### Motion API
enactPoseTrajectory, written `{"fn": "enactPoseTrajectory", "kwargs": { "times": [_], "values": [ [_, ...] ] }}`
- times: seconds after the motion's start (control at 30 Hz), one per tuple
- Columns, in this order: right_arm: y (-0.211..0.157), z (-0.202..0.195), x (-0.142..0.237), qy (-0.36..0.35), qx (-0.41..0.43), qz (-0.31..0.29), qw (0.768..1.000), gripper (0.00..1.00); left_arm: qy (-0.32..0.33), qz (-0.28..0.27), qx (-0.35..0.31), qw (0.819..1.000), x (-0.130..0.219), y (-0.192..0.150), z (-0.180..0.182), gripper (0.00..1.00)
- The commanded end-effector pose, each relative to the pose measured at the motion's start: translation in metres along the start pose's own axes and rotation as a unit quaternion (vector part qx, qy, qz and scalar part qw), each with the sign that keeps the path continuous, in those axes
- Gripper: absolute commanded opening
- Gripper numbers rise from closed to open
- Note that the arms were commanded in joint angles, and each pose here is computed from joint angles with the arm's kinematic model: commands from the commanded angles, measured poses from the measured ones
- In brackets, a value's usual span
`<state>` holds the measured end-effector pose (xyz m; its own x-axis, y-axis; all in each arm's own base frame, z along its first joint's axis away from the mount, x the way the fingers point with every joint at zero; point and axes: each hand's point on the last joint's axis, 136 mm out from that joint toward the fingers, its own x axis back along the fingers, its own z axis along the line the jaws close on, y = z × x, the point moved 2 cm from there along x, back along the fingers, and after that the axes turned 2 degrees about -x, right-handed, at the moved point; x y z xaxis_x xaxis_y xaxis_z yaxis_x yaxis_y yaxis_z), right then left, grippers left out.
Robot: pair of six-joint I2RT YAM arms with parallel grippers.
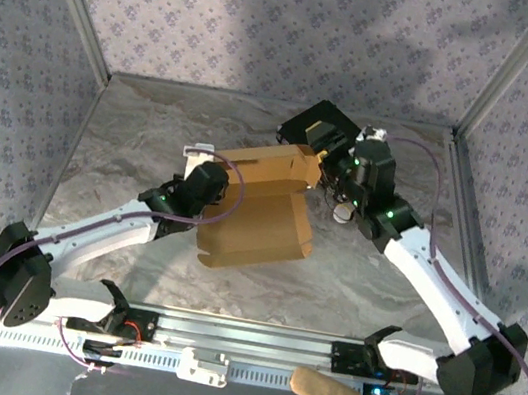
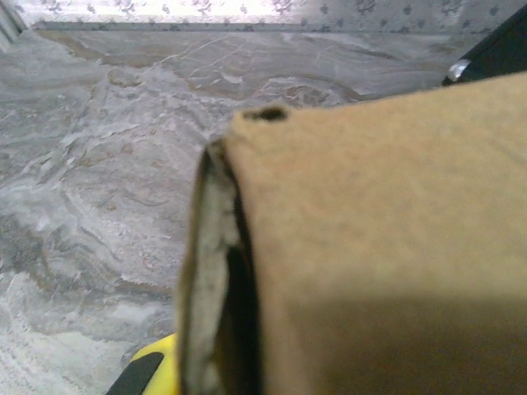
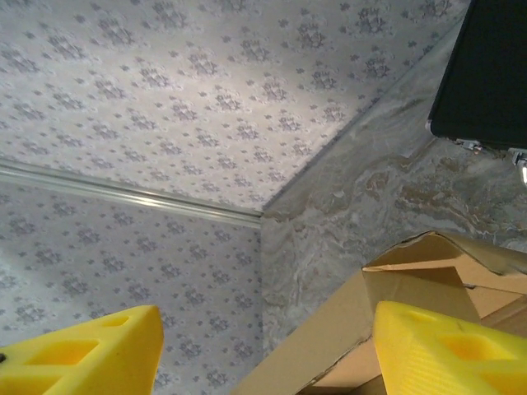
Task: Fold the paper box
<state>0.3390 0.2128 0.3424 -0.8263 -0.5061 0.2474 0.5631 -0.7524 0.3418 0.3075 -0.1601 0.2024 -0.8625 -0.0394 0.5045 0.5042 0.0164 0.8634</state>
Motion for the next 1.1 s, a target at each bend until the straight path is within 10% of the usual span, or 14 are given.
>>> {"fn": "enactPoseTrajectory", "kwargs": {
  "times": [0.0, 0.2, 0.37, 1.07],
  "values": [
    [-0.019, -0.031, -0.009, -0.068, 0.015, 0.050, 0.996, 0.68, -0.010, 0.015, -0.004, 1.000, 0.006, 0.010, 0.000, 0.00],
    [-0.021, -0.047, 0.026, -0.048, 0.055, -0.002, 0.997, 0.82, -0.007, 0.030, -0.012, 0.999, 0.009, 0.012, 0.002, 0.00],
    [-0.043, -0.082, 0.033, -0.031, 0.098, 0.037, 0.994, 0.69, -0.018, 0.033, -0.011, 0.999, 0.012, 0.016, 0.002, 0.00],
    [-0.027, -0.139, -0.010, -0.069, 0.103, 0.106, 0.987, 0.74, -0.094, 0.032, -0.020, 0.995, 0.035, 0.041, -0.009, 0.00]
  ]
}}
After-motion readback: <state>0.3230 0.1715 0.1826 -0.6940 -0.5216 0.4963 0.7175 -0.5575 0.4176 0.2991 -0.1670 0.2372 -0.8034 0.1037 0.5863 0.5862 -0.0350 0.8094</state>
